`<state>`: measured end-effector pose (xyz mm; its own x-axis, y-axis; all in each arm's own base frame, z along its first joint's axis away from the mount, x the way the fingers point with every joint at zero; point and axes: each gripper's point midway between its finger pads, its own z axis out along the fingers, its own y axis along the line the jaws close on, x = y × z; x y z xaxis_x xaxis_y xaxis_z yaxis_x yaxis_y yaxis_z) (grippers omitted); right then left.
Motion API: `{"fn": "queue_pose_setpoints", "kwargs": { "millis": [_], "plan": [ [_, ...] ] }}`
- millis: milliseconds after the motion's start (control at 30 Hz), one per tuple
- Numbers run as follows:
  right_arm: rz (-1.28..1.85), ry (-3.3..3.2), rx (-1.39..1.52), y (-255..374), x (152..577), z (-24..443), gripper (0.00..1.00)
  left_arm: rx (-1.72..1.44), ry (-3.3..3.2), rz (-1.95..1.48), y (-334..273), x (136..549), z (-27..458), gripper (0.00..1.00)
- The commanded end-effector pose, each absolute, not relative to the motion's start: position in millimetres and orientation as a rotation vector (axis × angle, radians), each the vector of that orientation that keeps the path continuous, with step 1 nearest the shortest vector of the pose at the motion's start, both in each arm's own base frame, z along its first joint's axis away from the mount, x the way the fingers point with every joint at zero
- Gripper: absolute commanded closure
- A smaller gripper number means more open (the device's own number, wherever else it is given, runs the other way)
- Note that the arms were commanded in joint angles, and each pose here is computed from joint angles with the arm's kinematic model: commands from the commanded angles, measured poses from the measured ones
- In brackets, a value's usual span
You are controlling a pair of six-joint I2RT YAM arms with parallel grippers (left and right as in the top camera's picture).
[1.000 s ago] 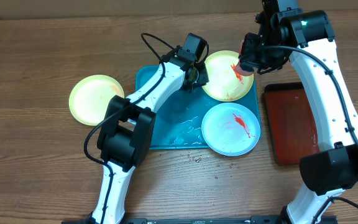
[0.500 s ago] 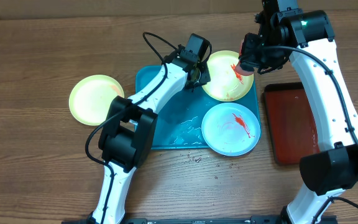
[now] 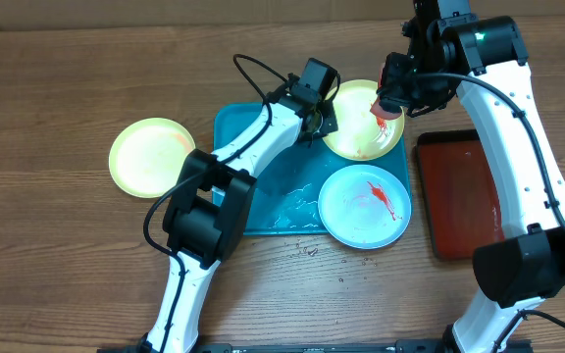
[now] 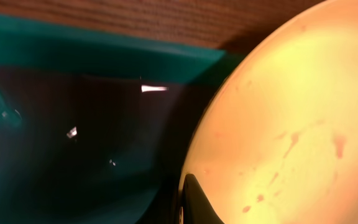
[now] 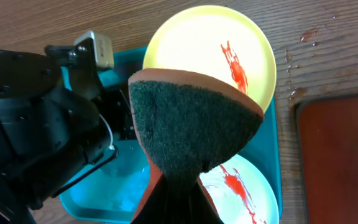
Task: Clean dirty plates on tray and stack at the side
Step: 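Grip the yellow plate rim and drag it to the tray center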
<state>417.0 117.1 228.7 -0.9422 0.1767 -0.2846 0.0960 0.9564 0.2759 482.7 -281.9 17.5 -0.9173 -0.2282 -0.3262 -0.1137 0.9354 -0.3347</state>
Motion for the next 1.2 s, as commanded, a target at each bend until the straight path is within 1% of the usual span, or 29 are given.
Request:
{"fn": "queue_pose_setpoints", "kwargs": {
  "millis": [0, 100, 200, 333, 400, 567, 700, 733, 800, 833, 867, 1000, 1167],
  "plan": [
    [0.357, 2.786, 0.182, 114.1, 418.7, 231.3, 0.96, -0.324, 2.709, -0.371, -248.4, 502.2, 9.3, 0.96],
    [0.355, 2.789, 0.168, 114.0, 418.1, 231.1, 0.96, -0.319, 2.699, -0.366, -230.9, 513.4, 15.1, 0.96],
    [0.356, 2.785, 0.168, 114.2, 418.9, 231.4, 0.96, -0.240, 2.747, -0.352, -212.5, 514.0, 22.1, 0.96],
    [0.357, 2.787, 0.166, 115.1, 418.8, 230.7, 0.96, -0.167, 2.896, -0.249, -176.2, 492.9, 30.0, 0.96],
    [0.366, 2.790, 0.163, 117.0, 419.2, 227.3, 0.96, -0.051, 2.980, -0.215, -161.3, 477.1, 32.7, 0.96],
    [0.402, 2.814, 0.138, 128.4, 418.3, 213.6, 0.96, 0.230, 3.119, -0.198, -143.2, 442.8, 30.4, 0.96],
    [0.411, 2.840, 0.106, 140.4, 417.9, 200.7, 0.96, 0.332, 3.144, -0.186, -137.8, 434.7, 30.2, 0.96],
    [0.418, 2.842, 0.096, 144.0, 417.9, 198.5, 0.96, 0.329, 3.142, -0.187, -137.5, 435.3, 30.3, 0.89],
    [0.427, 2.841, 0.078, 150.0, 417.7, 195.1, 0.96, 0.293, 3.140, -0.188, -137.5, 437.1, 30.3, 0.82],
    [0.428, 2.844, 0.066, 153.7, 416.4, 193.4, 0.96, 0.175, 3.153, -0.188, -135.1, 437.7, 30.4, 0.77],
    [0.430, 2.846, 0.058, 155.9, 415.6, 192.9, 0.96, 0.120, 3.166, -0.186, -132.5, 436.2, 30.5, 0.75],
    [0.451, 2.839, 0.043, 163.2, 415.6, 193.9, 0.96, -0.062, 3.220, -0.192, -123.1, 427.4, 30.9, 0.75],
    [0.473, 2.829, 0.016, 172.3, 415.4, 194.1, 0.96, -0.114, 3.263, -0.315, -127.2, 418.2, 34.0, 0.78]
  ]
}}
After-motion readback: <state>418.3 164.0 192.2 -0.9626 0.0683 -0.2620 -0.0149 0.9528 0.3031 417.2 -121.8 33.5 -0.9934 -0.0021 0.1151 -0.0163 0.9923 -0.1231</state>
